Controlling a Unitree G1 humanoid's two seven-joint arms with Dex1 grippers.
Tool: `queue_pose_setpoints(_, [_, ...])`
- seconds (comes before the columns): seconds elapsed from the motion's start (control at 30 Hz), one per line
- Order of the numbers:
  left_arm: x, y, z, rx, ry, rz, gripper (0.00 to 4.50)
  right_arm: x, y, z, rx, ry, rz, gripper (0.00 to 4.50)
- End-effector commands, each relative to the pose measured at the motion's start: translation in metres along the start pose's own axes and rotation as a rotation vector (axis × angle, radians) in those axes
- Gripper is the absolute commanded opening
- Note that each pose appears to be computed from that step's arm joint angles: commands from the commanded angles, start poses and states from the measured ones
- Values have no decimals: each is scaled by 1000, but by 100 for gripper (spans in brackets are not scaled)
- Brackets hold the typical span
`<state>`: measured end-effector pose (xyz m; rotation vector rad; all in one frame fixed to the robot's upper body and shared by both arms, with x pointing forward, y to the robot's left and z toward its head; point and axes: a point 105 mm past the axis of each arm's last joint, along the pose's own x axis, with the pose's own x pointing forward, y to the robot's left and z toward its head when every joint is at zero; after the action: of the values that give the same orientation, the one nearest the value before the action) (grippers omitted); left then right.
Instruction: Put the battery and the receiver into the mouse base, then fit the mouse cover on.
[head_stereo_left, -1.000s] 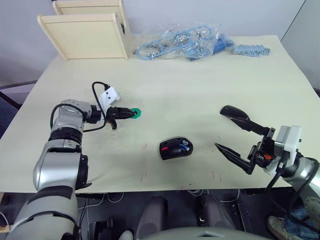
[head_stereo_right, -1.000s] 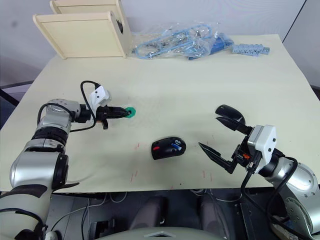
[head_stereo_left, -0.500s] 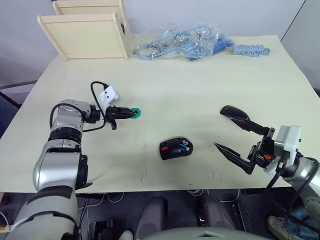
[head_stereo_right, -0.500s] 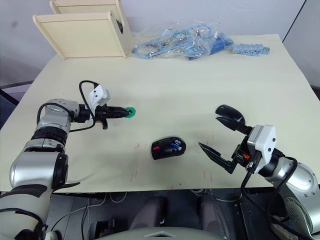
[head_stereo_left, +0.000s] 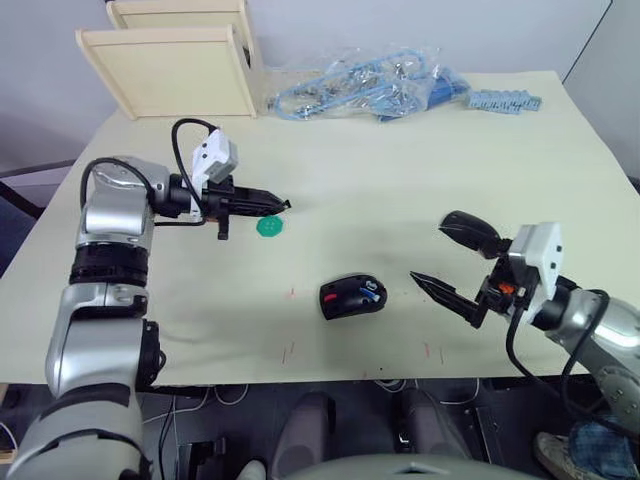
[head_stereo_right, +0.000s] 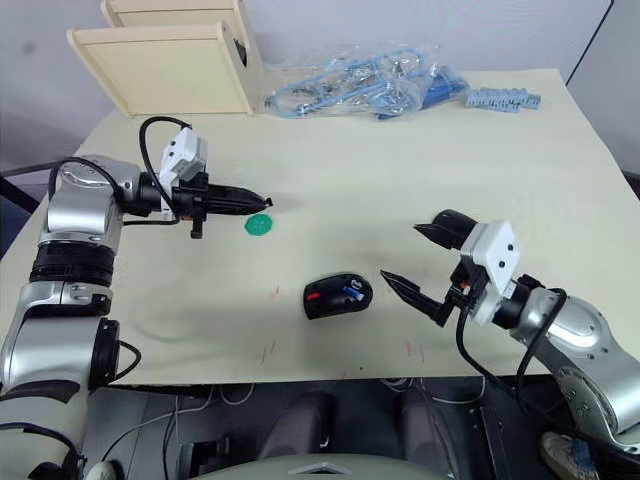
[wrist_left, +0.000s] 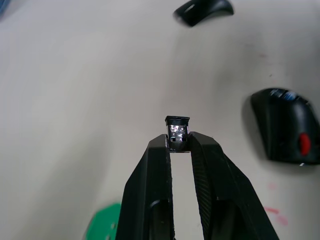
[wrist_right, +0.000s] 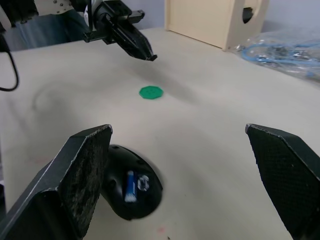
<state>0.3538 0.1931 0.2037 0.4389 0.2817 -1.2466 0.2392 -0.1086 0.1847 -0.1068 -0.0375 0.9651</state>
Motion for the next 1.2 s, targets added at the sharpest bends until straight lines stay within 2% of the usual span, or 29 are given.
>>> queue_pose_setpoints(0.03, [12,-17,30,75,-32,-70,34,11,-6,3,98,83,11,450])
queue_pose_setpoints(0.17, [24,-28,43,118,-50,-98,34,24,-18,3,245,148,-8,450])
queue_pose_setpoints(0.27, [29,-34,46,151,-51,-119,34,30,-16,6,328,159,38,450])
queue_pose_setpoints(0.43, [46,-48,65,257,-90,-175,34,56,-23,19,565,175,103,450])
queue_pose_setpoints(0.67, [57,-59,79,334,-129,-219,34,71,-18,37,715,176,181,450])
queue_pose_setpoints(0.77, [59,-62,85,351,-144,-228,24,72,-13,42,758,179,216,308])
queue_pose_setpoints(0.87, [60,-63,87,368,-144,-229,24,72,-8,45,770,191,239,209])
queue_pose_setpoints(1.2, [64,-67,92,429,-150,-233,24,75,-9,50,827,188,242,209])
